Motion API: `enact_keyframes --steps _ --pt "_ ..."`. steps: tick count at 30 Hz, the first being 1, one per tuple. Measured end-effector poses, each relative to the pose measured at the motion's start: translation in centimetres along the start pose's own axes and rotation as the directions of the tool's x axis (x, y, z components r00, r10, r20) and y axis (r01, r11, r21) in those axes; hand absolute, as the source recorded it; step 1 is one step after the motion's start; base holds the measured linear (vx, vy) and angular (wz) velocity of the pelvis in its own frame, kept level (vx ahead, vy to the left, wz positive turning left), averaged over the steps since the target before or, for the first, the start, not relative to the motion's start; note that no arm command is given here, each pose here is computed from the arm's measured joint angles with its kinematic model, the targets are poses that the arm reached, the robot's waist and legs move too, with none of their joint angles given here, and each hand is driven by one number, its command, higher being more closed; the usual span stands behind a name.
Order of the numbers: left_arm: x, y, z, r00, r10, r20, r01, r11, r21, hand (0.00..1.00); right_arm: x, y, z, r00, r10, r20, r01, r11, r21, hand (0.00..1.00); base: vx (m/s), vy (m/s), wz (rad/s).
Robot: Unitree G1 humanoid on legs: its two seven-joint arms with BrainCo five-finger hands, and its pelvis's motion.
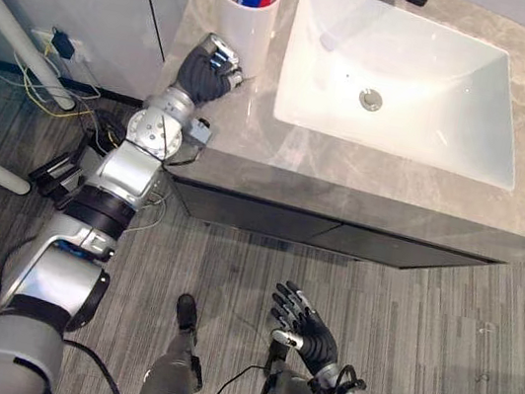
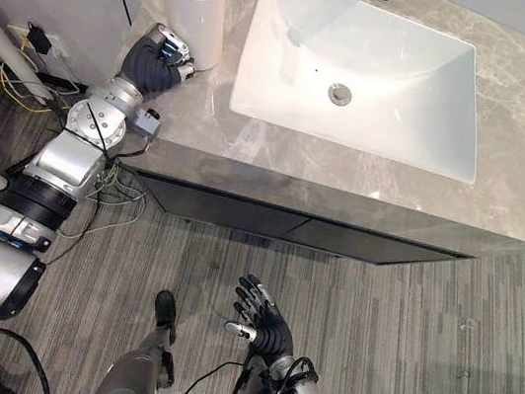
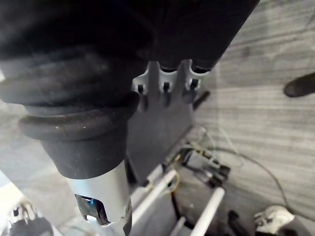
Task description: Organize washtable
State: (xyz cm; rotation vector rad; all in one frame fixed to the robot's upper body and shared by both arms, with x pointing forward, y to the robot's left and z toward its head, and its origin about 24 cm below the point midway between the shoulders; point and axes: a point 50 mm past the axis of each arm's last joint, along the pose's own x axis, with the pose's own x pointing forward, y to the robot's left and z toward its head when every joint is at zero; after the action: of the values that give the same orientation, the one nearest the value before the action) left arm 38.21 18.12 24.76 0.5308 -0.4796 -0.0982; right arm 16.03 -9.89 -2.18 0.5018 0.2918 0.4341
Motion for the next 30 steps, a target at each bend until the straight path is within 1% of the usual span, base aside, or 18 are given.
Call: enact_keyframes --steps 5,8,17,30 --pt "0.6 1.8 0.3 1.000 0.006 -0.023 -0.004 0.998 0.067 1.00 0.0 0.0 0.0 1.000 0.002 -0.002 -0.002 1.000 0.002 0.00 0.00 0.006 -0.05" --pt "0.6 2.2 0.3 1.000 0.015 -0.027 -0.013 0.997 0.074 1.00 0.0 0.0 0.0 1.000 0.001 -0.003 -0.001 1.000 0.002 0.00 0.00 0.007 -0.04" --pt "1.6 3.2 1.2 0.999 0.031 -0.024 -0.030 0.997 0.068 1.00 0.0 0.1 -0.1 1.000 0.001 -0.006 -0.001 1.000 0.009 0.00 0.00 0.000 0.00" --pt "1.6 4.0 1.0 0.996 0.078 -0.035 -0.076 0.996 0.054 1.00 0.0 0.1 -0.2 1.000 0.001 -0.007 -0.001 1.000 0.009 0.00 0.00 0.003 -0.04"
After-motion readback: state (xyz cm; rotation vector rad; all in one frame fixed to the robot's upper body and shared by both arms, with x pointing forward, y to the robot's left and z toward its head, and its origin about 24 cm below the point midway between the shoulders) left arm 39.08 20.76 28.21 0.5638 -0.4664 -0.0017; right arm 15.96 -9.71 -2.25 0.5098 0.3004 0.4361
